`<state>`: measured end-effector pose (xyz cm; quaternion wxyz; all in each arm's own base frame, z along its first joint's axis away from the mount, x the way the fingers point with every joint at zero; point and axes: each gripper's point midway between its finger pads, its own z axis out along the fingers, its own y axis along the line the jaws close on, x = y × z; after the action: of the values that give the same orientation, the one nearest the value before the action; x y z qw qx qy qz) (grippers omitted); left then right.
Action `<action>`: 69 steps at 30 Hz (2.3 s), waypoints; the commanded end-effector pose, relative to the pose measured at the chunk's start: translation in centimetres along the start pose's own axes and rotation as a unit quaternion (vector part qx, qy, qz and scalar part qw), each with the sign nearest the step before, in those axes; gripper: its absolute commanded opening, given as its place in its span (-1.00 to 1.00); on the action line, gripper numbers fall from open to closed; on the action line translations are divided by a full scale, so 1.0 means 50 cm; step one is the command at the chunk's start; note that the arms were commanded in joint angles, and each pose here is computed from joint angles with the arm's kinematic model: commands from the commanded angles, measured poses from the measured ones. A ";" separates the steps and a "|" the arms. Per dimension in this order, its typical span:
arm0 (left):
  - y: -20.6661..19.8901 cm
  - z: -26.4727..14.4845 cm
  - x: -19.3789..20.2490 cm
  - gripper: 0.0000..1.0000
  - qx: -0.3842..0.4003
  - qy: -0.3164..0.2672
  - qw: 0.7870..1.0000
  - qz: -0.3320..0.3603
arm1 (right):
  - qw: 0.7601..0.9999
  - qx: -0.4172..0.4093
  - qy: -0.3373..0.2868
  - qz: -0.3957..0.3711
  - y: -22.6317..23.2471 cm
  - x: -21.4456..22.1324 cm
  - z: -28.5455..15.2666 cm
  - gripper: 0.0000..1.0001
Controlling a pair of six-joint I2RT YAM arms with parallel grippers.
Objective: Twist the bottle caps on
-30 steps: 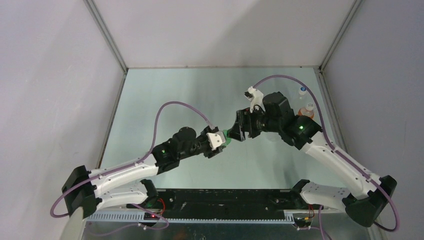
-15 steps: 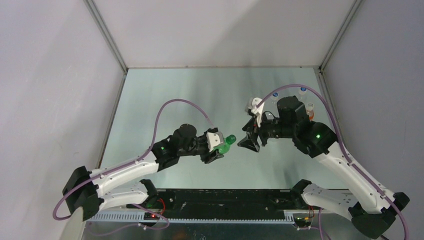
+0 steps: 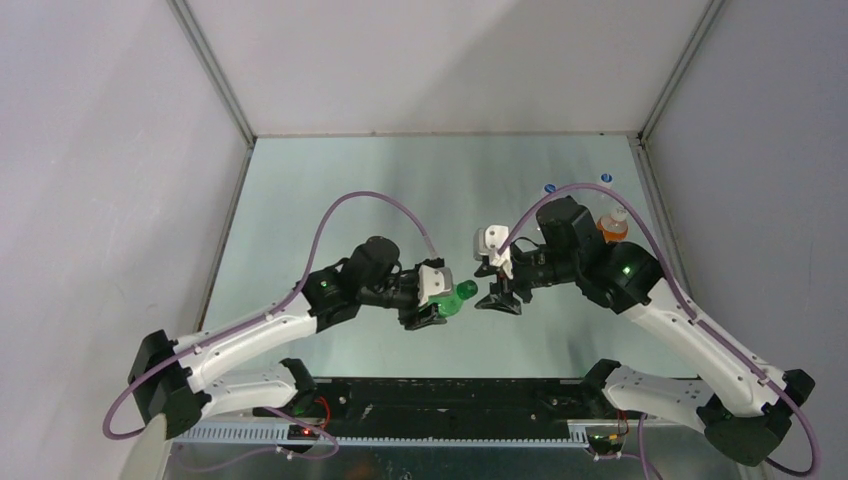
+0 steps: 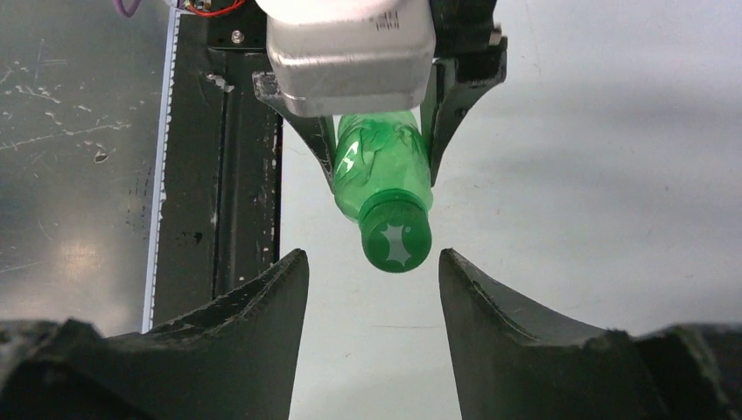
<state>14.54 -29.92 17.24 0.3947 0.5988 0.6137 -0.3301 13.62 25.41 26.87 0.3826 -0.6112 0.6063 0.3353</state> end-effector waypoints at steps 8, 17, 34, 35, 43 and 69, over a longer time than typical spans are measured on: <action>-0.005 -0.008 -0.042 -1.00 0.023 -0.017 0.999 0.022 | 0.999 -0.005 -0.011 -0.042 -0.010 -0.038 0.011 0.07; -0.006 -0.005 -0.049 -0.99 0.030 -0.018 0.999 0.022 | 0.999 -0.004 -0.003 -0.046 -0.014 -0.032 0.018 -0.16; -0.006 -0.011 -0.083 -1.00 0.026 -0.057 0.998 0.026 | 0.999 -0.030 0.011 -0.010 0.004 -0.013 0.021 -0.43; -0.006 -0.011 -0.082 -1.00 0.024 -0.058 0.998 0.024 | 0.999 -0.031 0.009 -0.009 0.004 -0.014 0.022 -0.44; 0.023 -0.021 -0.115 -1.00 -0.035 -0.125 0.991 -0.011 | 0.999 -0.032 0.007 0.011 0.008 -0.016 0.022 -0.51; 0.050 -0.028 -0.093 -1.00 -0.070 -0.130 0.989 -0.031 | 1.000 0.002 -0.026 -0.012 0.032 -0.057 -0.050 -0.08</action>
<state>16.17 -31.14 20.64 0.4809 0.5004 0.6076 -0.3861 12.24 25.72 28.25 0.3754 -0.6037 0.6040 0.3603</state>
